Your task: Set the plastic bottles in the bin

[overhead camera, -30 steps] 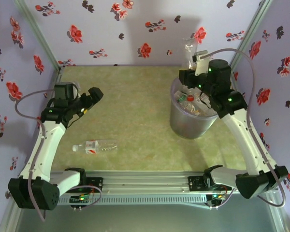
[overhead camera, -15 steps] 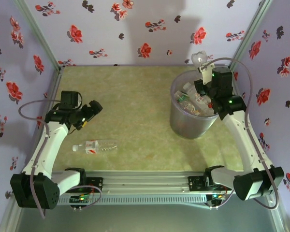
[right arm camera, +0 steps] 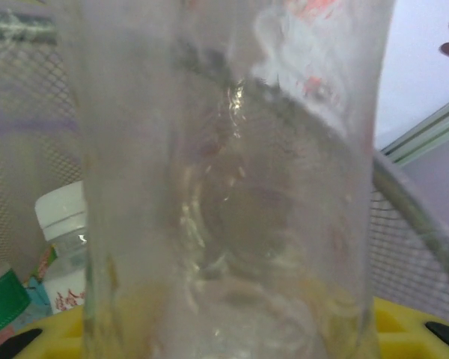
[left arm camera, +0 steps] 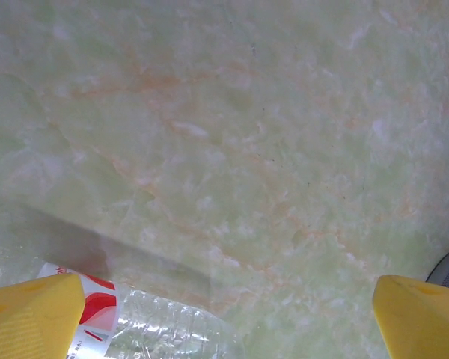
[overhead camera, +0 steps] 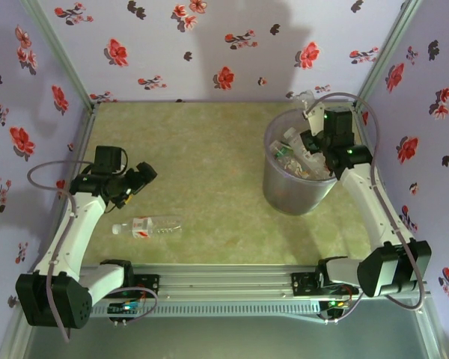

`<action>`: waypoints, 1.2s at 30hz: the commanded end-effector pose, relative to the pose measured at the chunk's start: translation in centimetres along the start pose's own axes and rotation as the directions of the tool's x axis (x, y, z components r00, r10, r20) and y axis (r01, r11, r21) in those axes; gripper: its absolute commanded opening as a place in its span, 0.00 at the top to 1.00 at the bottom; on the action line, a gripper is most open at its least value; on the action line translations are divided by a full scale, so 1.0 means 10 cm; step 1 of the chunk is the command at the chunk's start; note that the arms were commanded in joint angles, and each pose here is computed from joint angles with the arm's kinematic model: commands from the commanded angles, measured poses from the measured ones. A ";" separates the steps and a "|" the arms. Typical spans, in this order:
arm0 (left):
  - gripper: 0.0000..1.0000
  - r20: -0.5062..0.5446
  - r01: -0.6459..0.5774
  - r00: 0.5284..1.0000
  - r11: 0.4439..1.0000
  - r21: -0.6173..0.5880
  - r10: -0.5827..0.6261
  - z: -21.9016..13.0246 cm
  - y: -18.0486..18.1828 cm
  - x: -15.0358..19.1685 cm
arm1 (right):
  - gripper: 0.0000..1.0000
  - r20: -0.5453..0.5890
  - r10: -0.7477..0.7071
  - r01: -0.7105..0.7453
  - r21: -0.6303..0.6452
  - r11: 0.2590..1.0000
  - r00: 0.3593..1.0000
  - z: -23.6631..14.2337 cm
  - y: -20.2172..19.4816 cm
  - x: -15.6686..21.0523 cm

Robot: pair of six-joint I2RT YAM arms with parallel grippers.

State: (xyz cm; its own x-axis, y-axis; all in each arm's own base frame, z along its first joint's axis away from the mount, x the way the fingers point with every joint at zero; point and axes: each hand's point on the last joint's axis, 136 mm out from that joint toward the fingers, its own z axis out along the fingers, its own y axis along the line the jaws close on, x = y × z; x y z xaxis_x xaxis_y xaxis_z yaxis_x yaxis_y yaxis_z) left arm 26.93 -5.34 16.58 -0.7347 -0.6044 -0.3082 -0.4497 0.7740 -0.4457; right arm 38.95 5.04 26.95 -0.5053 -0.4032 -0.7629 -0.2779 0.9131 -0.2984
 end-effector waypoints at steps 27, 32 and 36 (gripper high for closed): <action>0.02 0.017 0.023 1.000 0.999 -0.025 -0.023 0.10 0.05 -0.05 | 0.42 -0.093 0.382 -0.390 -0.341 0.855 0.919 -0.38 0.87 -0.04; 0.02 0.020 0.006 1.000 0.999 -0.040 -0.005 0.06 0.06 -0.07 | 0.21 -0.068 0.327 -0.330 -0.341 0.880 0.942 -0.55 0.87 0.11; 0.01 0.018 -0.018 1.000 0.998 -0.063 0.019 0.00 0.06 -0.11 | 0.13 -0.041 0.286 -0.286 -0.283 0.916 0.957 -0.71 0.72 0.07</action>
State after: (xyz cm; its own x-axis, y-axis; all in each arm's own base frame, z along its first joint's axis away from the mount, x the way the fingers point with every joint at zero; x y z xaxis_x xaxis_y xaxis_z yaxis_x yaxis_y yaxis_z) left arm 27.21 -4.99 15.55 -0.7314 -0.6132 -0.2984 -0.4770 0.7727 -0.4188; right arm 31.37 12.02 27.58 -0.6095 -0.0683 -0.7898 -0.3481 0.9182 0.1892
